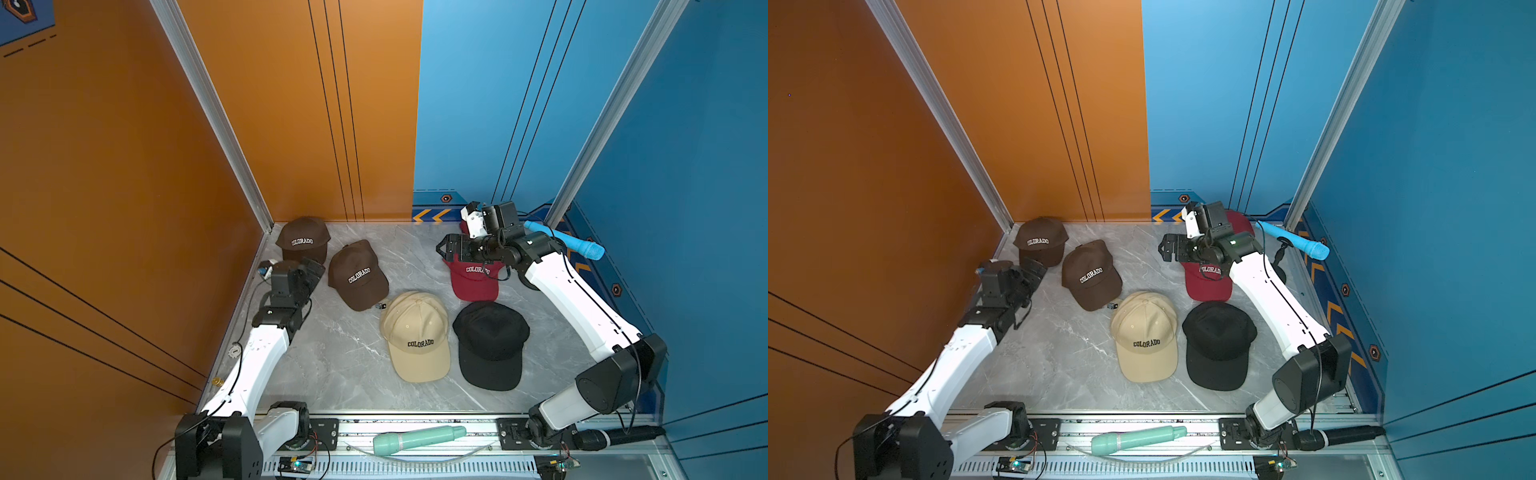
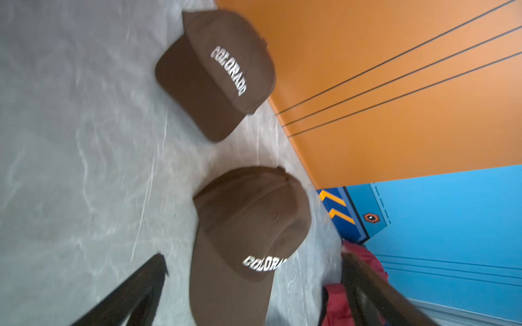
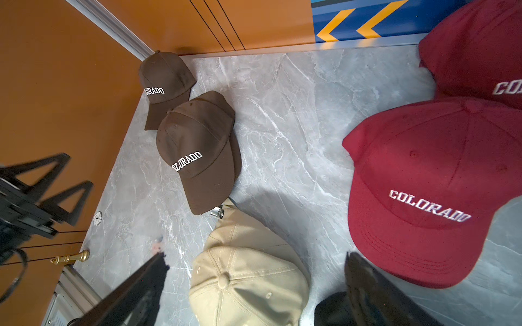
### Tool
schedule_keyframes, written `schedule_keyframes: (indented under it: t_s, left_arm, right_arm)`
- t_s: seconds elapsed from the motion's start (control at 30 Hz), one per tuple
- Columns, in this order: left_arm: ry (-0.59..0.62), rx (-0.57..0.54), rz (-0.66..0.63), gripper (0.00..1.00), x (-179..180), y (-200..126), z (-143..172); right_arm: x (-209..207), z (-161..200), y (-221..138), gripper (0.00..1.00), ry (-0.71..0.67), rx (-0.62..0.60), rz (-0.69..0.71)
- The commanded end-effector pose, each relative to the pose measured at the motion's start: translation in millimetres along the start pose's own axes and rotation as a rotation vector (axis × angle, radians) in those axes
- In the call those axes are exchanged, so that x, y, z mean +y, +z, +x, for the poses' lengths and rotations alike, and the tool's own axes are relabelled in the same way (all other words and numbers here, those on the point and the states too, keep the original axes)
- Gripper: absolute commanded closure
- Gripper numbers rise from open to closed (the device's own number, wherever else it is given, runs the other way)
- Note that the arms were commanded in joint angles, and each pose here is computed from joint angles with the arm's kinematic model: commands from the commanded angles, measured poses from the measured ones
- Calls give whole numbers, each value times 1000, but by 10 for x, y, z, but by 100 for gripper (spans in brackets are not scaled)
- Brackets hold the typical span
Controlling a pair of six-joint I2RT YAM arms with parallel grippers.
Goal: Stack the baseball caps by color
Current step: Place the baseball cap on the baseball cap.
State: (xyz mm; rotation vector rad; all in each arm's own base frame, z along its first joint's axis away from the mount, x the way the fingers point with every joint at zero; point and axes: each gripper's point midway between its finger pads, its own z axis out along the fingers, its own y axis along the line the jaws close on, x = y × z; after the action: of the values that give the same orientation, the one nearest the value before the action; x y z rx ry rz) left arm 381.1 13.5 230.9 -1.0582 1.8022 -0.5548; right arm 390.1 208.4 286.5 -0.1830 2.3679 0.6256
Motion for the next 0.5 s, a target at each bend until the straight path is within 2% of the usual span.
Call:
schedule_keyframes:
  t_s: [0.0, 0.13, 0.3, 0.47]
  left_arm:
    - [90, 37, -85, 2, -29, 110, -162]
    - [91, 61, -126, 2, -212, 400, -388]
    - [123, 142, -230, 2, -178, 815, -473]
    - [303, 243, -377, 2, -85, 1229, -570]
  right_arm:
    - [47, -130, 1, 0, 4, -39, 12]
    - [76, -163, 40, 0, 2, -40, 13]
    - [58, -208, 53, 0, -5, -42, 32]
    - [6, -202, 95, 0, -6, -27, 50]
